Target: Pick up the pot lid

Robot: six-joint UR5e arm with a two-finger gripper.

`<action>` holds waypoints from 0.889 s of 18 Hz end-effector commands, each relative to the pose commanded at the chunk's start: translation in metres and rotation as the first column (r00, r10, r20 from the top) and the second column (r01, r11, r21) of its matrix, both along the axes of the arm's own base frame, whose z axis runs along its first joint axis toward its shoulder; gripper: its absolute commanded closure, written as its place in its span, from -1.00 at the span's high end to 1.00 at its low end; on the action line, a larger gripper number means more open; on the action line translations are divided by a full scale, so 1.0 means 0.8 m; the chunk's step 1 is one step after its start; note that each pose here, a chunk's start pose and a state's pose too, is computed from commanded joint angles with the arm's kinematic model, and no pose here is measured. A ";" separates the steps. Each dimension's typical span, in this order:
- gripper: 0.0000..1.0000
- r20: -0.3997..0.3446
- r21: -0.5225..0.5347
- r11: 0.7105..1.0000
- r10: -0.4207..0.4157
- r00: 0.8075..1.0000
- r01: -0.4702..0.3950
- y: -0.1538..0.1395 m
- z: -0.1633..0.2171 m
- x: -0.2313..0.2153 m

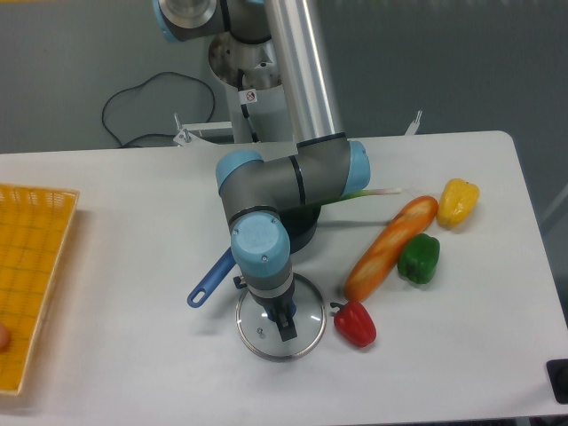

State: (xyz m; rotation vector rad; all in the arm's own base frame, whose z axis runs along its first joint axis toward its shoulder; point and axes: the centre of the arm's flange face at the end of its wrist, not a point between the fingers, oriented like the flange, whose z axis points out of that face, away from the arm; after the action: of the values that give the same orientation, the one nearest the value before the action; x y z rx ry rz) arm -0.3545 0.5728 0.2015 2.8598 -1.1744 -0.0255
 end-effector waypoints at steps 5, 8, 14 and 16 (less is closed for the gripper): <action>0.68 0.016 0.014 1.000 -0.006 1.000 0.006 0.000 0.001 0.000; 0.64 0.014 0.017 1.000 -0.008 1.000 0.008 0.000 0.004 0.001; 0.64 0.011 0.020 1.000 -0.011 1.000 0.011 -0.004 0.010 -0.001; 0.64 0.010 0.021 1.000 -0.011 1.000 0.011 -0.004 0.011 -0.001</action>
State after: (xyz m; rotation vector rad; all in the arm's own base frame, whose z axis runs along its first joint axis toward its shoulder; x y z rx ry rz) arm -0.3556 0.5697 0.2103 2.8750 -1.1985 -0.0240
